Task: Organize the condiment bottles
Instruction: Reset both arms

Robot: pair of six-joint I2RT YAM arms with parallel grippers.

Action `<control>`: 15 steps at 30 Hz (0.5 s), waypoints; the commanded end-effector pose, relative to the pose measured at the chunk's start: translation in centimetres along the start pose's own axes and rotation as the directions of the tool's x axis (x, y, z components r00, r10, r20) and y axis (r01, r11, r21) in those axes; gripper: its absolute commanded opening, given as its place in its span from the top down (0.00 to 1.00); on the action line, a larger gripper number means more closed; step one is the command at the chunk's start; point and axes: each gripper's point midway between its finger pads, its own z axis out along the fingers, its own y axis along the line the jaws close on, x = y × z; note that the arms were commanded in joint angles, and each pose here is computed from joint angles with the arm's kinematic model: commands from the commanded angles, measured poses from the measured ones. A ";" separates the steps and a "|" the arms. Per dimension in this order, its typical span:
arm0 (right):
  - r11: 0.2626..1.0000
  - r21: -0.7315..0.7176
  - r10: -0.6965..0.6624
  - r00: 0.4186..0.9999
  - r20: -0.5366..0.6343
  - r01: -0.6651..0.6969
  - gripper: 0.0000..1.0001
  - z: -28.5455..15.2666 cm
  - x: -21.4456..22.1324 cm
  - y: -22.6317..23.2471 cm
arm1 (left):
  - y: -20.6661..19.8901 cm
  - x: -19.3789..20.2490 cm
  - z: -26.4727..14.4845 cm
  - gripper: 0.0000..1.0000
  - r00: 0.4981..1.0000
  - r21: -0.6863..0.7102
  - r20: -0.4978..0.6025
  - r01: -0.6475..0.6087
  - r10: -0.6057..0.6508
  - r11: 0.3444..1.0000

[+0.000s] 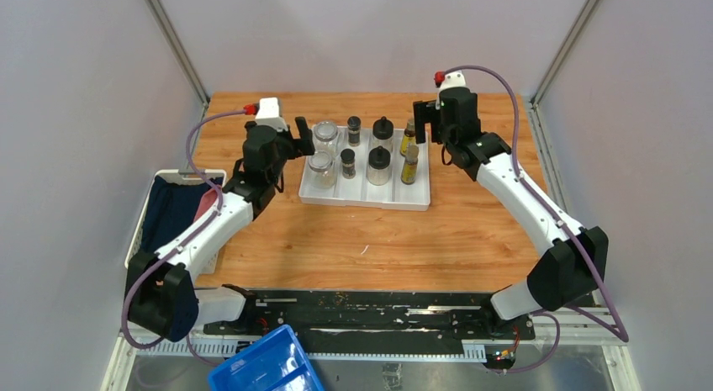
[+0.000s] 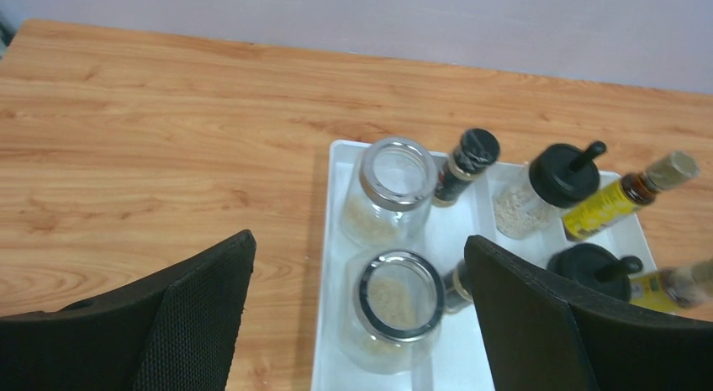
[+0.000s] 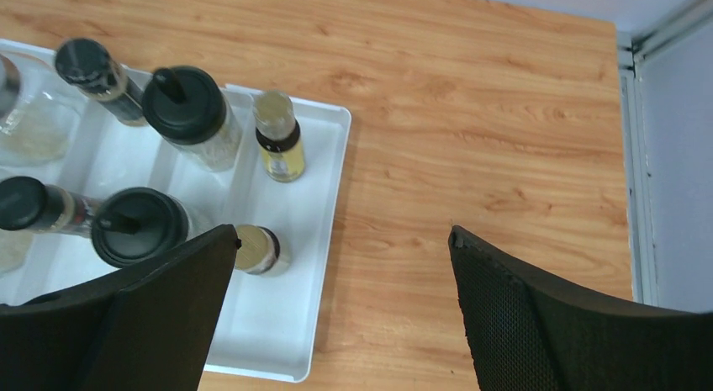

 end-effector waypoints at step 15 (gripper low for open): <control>0.970 0.242 0.031 0.996 -0.088 -0.009 0.00 2.5 5.6 -6.7 | 3.2 4.6 5.3 0.00 0.986 0.042 -0.148 -0.066 0.072 0.997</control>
